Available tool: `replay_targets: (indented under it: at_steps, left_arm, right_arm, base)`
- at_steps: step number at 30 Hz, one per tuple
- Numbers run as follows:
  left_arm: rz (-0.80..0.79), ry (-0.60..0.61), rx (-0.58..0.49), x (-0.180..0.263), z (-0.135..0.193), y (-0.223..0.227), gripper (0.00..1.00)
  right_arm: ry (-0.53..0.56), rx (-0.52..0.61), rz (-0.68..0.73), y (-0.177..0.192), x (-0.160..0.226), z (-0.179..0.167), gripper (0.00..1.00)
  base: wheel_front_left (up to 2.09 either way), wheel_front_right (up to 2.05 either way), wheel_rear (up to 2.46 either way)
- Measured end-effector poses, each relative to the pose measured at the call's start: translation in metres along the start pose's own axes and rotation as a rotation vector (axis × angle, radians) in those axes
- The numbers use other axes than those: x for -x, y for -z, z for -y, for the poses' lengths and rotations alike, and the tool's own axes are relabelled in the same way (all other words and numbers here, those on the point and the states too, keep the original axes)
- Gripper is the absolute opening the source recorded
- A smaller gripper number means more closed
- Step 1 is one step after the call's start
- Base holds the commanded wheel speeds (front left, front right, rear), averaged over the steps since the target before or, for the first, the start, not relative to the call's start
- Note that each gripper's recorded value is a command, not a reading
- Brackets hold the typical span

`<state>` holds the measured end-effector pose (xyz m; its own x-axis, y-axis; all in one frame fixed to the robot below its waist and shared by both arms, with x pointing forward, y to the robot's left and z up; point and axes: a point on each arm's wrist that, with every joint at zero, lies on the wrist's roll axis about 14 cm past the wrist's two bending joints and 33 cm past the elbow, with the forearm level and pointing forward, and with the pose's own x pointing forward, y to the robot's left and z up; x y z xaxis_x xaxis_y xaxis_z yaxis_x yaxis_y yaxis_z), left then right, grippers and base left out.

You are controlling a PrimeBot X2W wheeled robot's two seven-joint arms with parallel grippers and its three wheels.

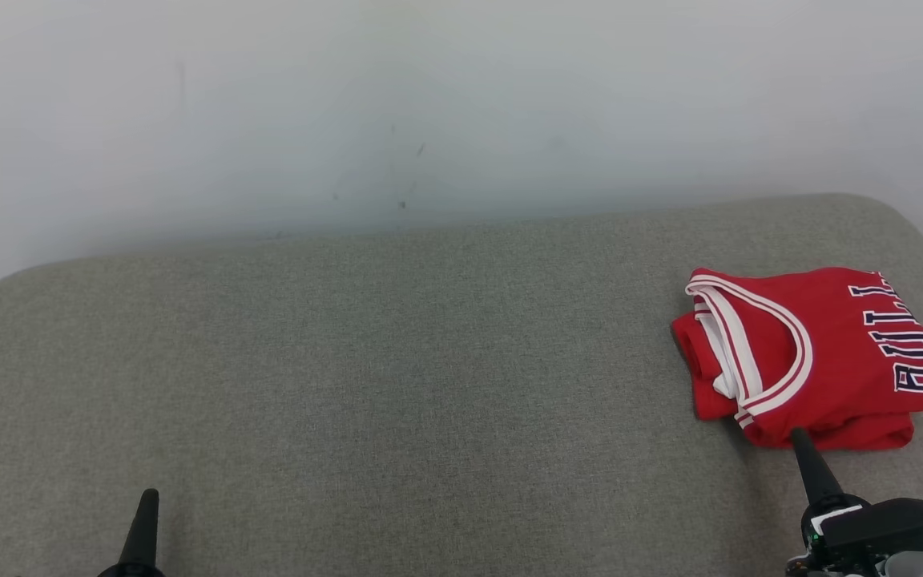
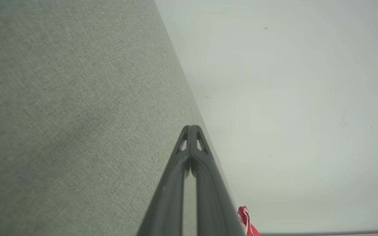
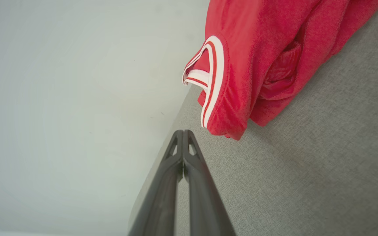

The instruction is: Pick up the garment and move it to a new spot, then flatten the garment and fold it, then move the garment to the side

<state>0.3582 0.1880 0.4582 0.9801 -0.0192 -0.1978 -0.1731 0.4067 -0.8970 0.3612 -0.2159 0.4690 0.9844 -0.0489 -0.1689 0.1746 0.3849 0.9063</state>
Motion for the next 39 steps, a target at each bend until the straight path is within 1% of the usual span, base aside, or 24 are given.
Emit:
replay_targets:
  at_steps: [13,17,26,29,39]
  left_arm:
    - [0.006,0.039,0.198,-0.008,0.009,-0.004,0.0]
    - [0.009,0.058,0.267,-0.01,0.012,-0.007,0.0]
    - [0.021,0.1,0.399,-0.015,0.019,-0.012,0.0]
    - [0.02,0.101,0.415,-0.015,0.019,-0.011,0.0]
    - [0.022,0.11,0.415,-0.017,0.023,-0.013,0.0]
  right_arm:
    - [-0.023,-0.189,-0.013,0.004,-0.006,-0.004,0.0]
    - [-0.04,-0.26,-0.015,0.005,-0.009,-0.008,0.0]
    - [-0.076,-0.381,-0.011,0.004,-0.014,-0.015,0.0]
    - [-0.078,-0.405,-0.015,0.005,-0.015,-0.015,0.0]
    - [-0.086,-0.406,-0.014,0.005,-0.016,-0.018,0.0]
  base:
    - [0.0,0.0,0.0]
    - [0.0,0.0,0.0]
    - [0.0,0.0,0.0]
    - [0.0,0.0,0.0]
    - [0.0,0.0,0.0]
